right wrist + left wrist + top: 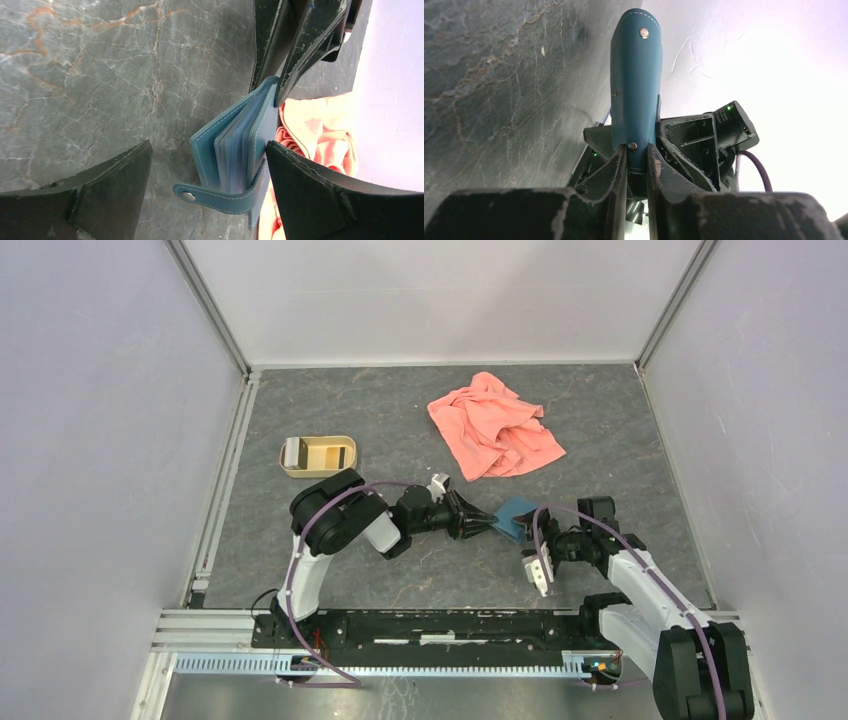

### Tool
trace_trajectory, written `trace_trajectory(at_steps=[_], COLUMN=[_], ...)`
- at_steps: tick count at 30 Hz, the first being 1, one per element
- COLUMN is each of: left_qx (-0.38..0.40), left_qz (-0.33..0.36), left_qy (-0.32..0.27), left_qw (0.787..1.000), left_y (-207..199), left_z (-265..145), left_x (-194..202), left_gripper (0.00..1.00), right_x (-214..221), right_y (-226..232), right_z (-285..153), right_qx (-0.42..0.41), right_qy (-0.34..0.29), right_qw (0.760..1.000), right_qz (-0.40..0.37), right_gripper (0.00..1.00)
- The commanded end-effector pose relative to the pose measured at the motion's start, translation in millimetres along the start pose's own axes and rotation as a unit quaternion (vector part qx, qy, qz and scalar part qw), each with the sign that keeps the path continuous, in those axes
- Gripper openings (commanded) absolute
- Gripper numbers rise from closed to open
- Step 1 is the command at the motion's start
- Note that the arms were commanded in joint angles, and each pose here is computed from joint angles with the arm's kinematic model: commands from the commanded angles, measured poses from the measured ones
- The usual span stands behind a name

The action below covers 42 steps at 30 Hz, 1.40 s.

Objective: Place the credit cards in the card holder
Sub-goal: Turn over the card holder at the center of the board.

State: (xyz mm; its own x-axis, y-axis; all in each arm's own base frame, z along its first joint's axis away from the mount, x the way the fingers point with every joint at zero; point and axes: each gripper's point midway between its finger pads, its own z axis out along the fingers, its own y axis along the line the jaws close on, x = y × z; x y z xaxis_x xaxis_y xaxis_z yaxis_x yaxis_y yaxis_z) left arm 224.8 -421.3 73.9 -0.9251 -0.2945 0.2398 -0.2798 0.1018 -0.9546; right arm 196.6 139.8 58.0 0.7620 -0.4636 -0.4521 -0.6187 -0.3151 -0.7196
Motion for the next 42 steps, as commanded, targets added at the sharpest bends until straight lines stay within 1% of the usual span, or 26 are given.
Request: trace_trajectory(at_steps=[1, 4, 8, 10, 12, 14, 16, 19, 21, 23, 24, 25, 27, 29, 31, 32, 33, 34, 35, 36, 37, 38, 39, 41, 42], left_qx=[0.047, 0.052, 0.059, 0.065, 0.07, 0.077, 0.086, 0.101, 0.107, 0.108, 0.105, 0.102, 0.09, 0.077, 0.052, 0.015, 0.009, -0.037, -0.06, -0.093, -0.097, -0.104, -0.105, -0.104, -0.101], left_qz=[-0.02, -0.026, -0.033, -0.037, -0.038, -0.036, -0.031, -0.014, 0.005, 0.029, 0.044, 0.062, 0.103, 0.16, 0.232, 0.263, 0.321, 0.361, 0.409, 0.451, 0.492, 0.523, 0.542, 0.563, 0.567], left_qy=[0.022, 0.024, 0.023, 0.023, 0.022, 0.023, 0.024, 0.021, 0.015, 0.006, 0.001, -0.007, -0.024, -0.041, -0.066, -0.079, -0.098, -0.11, -0.135, -0.152, -0.169, -0.183, -0.196, -0.227, -0.238], left_qw=[0.998, 0.998, 0.997, 0.997, 0.997, 0.996, 0.996, 0.995, 0.994, 0.994, 0.994, 0.993, 0.99, 0.983, 0.969, 0.961, 0.942, 0.925, 0.9, 0.875, 0.849, 0.826, 0.81, 0.787, 0.782], left_y=[-21.9, -22.0, -21.9, -23.3, -24.3, -26.6, -30.4, -38.2, -43.5, -46.9, -46.6, -48.2, -49.4, -52.3, -56.6, -50.8, -63.6, -57.4, -69.6, -70.9, -86.4, -95.6, -102.3, -112.4, -114.2], left_z=[-4.5, -5.4, -7.2, -8.4, -9.6, -11.2, -13.5, -18.7, -23.9, -30.4, -34.2, -38.2, -46.9, -55.8, -64.0, -67.1, -71.7, -77.6, -88.4, -95.1, -106.0, -116.3, -125.7, -142.3, -147.6], left_x=[8.5, 9.7, 9.3, 9.5, 9.6, 10.2, 11.3, 12.6, 12.6, 11.1, 9.8, 8.0, 4.1, 1.2, -3.5, -8.7, -11.9, -16.4, -18.6, -23.9, -21.5, -22.1, -22.5, -26.0, -26.9], left_gripper=[0.08, 0.08, 0.12, 0.13, 0.16, 0.2, 0.35, 0.53, 0.62, 0.73, 0.94, 0.99, 1.0, 1.0, 1.0, 1.0, 1.0, 1.0, 1.0, 1.0, 1.0, 1.0, 1.0, 1.0, 1.0], right_x=[17.1, 21.8, 19.7, 20.6, 22.5, 20.4, 13.1, 7.7, 5.4, 2.1, -0.8, -3.5, -8.6, -13.6, -16.9, -21.0, -23.9, -29.3, -33.0, -35.0, -34.5, -30.2, -22.1, -5.1, 1.6], right_y=[-22.7, -30.8, -50.9, -58.1, -66.0, -70.0, -69.9, -71.2, -72.8, -75.2, -75.5, -77.2, -78.9, -76.8, -70.9, -68.9, -63.0, -59.5, -54.1, -50.9, -47.3, -43.3, -41.0, -33.0, -27.7], right_z=[3.0, 4.6, 1.2, -1.7, -5.5, -7.3, -6.2, -7.7, -9.8, -12.2, -13.1, -14.1, -14.9, -13.8, -8.7, -6.3, -2.4, -0.1, 2.7, 5.1, 7.1, 10.3, 13.1, 19.5, 22.4], right_qx=[0.047, 0.066, 0.098, 0.108, 0.119, 0.123, 0.116, 0.111, 0.11, 0.108, 0.106, 0.105, 0.098, 0.075, 0.039, 0.017, -0.011, -0.039, -0.066, -0.087, -0.105, -0.114, -0.11, -0.094, -0.093], right_qy=[0.037, 0.052, 0.048, 0.052, 0.057, 0.052, 0.035, 0.023, 0.021, 0.017, 0.012, 0.008, -0.002, -0.01, -0.019, -0.028, -0.036, -0.047, -0.054, -0.059, -0.061, -0.054, -0.042, -0.017, -0.007], right_qw=[0.998, 0.996, 0.994, 0.992, 0.99, 0.988, 0.988, 0.985, 0.98, 0.974, 0.967, 0.96, 0.94, 0.915, 0.882, 0.865, 0.847, 0.827, 0.803, 0.783, 0.762, 0.744, 0.732, 0.696, 0.684], right_qz=[-0.024, -0.02, 0.018, 0.033, 0.056, 0.08, 0.094, 0.132, 0.163, 0.2, 0.23, 0.259, 0.327, 0.395, 0.469, 0.5, 0.53, 0.558, 0.59, 0.613, 0.636, 0.656, 0.671, 0.712, 0.724], right_gripper=[0.87, 0.76, 0.57, 0.49, 0.42, 0.37, 0.31, 0.23, 0.19, 0.17, 0.16, 0.16, 0.16, 0.16, 0.16, 0.16, 0.16, 0.16, 0.16, 0.16, 0.16, 0.17, 0.19, 0.25, 0.29])
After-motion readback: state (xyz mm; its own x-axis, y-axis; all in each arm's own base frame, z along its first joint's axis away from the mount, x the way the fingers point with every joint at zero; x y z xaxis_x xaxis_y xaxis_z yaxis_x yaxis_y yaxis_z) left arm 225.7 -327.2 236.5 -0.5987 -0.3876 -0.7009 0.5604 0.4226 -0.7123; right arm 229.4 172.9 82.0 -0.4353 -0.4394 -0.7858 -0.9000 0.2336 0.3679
